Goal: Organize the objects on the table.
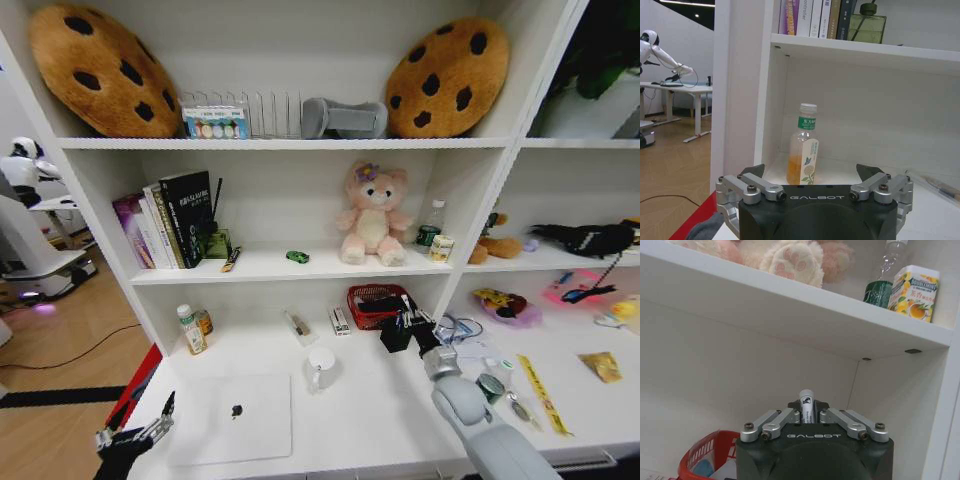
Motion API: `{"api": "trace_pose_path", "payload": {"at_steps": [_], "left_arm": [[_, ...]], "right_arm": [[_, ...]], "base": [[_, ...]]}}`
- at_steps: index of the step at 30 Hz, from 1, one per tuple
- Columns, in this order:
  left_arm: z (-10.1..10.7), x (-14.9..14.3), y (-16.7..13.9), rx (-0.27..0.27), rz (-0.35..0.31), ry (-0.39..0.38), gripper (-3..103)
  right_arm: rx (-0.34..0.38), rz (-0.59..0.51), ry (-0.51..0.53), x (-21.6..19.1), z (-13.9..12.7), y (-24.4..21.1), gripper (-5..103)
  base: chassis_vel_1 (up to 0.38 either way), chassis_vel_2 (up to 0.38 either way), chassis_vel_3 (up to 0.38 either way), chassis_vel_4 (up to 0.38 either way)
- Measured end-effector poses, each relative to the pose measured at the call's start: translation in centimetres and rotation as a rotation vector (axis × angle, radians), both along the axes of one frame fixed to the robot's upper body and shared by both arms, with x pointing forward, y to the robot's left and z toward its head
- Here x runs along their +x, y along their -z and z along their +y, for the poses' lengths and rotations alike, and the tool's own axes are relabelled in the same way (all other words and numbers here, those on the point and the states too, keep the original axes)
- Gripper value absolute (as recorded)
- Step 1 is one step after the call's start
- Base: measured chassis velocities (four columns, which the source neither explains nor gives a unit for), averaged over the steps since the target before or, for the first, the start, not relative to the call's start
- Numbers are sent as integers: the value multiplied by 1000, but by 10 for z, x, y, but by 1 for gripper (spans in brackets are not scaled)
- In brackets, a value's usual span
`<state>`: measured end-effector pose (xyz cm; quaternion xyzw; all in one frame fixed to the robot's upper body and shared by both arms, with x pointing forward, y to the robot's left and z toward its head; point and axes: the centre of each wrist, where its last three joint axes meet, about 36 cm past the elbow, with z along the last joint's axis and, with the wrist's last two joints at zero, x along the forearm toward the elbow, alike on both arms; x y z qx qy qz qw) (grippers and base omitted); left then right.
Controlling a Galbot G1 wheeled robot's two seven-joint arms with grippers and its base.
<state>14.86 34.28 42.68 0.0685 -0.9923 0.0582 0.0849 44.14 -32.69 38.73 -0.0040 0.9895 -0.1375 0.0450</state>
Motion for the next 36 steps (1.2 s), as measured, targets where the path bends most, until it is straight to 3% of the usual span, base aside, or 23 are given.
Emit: {"api": "trace_pose_path", "payload": {"at_steps": [8, 17, 19, 21, 22, 24, 25, 26, 28, 30, 32, 33, 34, 36], "left_arm": [[0, 0, 0, 0, 0, 0, 100], [0, 0, 0, 0, 0, 0, 100], [0, 0, 0, 0, 0, 0, 100], [0, 0, 0, 0, 0, 0, 100], [0, 0, 0, 0, 0, 0, 100], [0, 0, 0, 0, 0, 0, 100], [0, 0, 0, 0, 0, 0, 100], [0, 0, 0, 0, 0, 0, 100], [0, 0, 0, 0, 0, 0, 100], [0, 0, 0, 0, 0, 0, 100], [0, 0, 0, 0, 0, 0, 100], [0, 0, 0, 0, 0, 0, 100], [0, 0, 0, 0, 0, 0, 100], [0, 0, 0, 0, 0, 0, 100]], "right_arm": [[75, 79, 24, 28, 8, 22, 13], [56, 96, 39, 36, 4, 37, 9], [53, 88, 37, 33, 5, 33, 20], [52, 85, 35, 32, 4, 32, 20], [45, 76, 31, 28, 4, 28, 30], [43, 74, 29, 27, 4, 26, 30], [41, 69, 27, 23, 3, 23, 41], [41, 69, 27, 23, 3, 23, 41], [41, 66, 26, 15, 4, 18, 52], [41, 63, 27, 13, 4, 16, 52], [53, 56, 14, -4, 8, 3, 63], [53, 56, 14, -4, 8, 3, 63], [65, 59, 3, -18, 13, -4, 74], [75, 68, -8, -31, 17, -8, 74]], "base": [[0, 0, 0, 0], [0, 0, 0, 0], [0, 0, 0, 0], [0, 0, 0, 0], [0, 0, 0, 0], [0, 0, 0, 0], [0, 0, 0, 0], [0, 0, 0, 0], [0, 0, 0, 0], [0, 0, 0, 0], [0, 0, 0, 0], [0, 0, 0, 0], [0, 0, 0, 0], [0, 0, 0, 0]]}}
